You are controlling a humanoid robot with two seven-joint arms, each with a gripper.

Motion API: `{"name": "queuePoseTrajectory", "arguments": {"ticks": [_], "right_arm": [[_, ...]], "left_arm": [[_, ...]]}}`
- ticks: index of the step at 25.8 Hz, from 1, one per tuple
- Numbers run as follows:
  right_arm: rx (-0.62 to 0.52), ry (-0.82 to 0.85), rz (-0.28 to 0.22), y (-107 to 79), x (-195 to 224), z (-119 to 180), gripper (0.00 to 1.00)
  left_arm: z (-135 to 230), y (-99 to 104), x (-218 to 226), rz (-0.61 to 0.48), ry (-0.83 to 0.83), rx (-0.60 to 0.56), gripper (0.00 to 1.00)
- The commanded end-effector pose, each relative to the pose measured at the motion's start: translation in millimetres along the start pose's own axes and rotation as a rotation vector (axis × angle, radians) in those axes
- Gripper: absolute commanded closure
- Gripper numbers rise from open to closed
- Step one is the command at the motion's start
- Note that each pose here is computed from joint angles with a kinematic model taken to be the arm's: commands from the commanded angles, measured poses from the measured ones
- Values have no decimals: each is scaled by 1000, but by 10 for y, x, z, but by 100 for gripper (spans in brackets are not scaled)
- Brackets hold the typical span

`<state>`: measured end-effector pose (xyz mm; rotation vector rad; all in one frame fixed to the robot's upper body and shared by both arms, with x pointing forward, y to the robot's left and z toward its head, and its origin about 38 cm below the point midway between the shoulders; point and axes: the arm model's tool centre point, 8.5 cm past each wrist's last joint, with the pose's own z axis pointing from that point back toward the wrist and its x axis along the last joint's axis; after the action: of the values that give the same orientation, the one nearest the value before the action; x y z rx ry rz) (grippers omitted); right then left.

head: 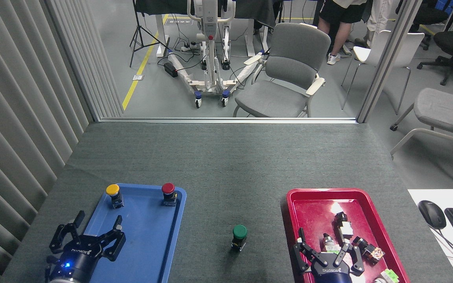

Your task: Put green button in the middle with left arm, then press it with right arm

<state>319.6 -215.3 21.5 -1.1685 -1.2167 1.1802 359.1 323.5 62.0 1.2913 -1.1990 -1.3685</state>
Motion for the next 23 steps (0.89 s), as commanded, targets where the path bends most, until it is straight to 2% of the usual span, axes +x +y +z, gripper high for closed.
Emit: {"name": "queuePoseTrajectory", "arguments": {"ticks": [1,6,23], "right_arm": [[16,-4,8,-2,-29,13,0],[18,-4,38,-23,-126,15,0],[-1,-1,26,-56,-91,1,0]], "left_arm": [[-1,-16,70,-8,3,4,0],[27,-9,28,22,24,26,0],[38,-14,35,58,29,18,0]]}}
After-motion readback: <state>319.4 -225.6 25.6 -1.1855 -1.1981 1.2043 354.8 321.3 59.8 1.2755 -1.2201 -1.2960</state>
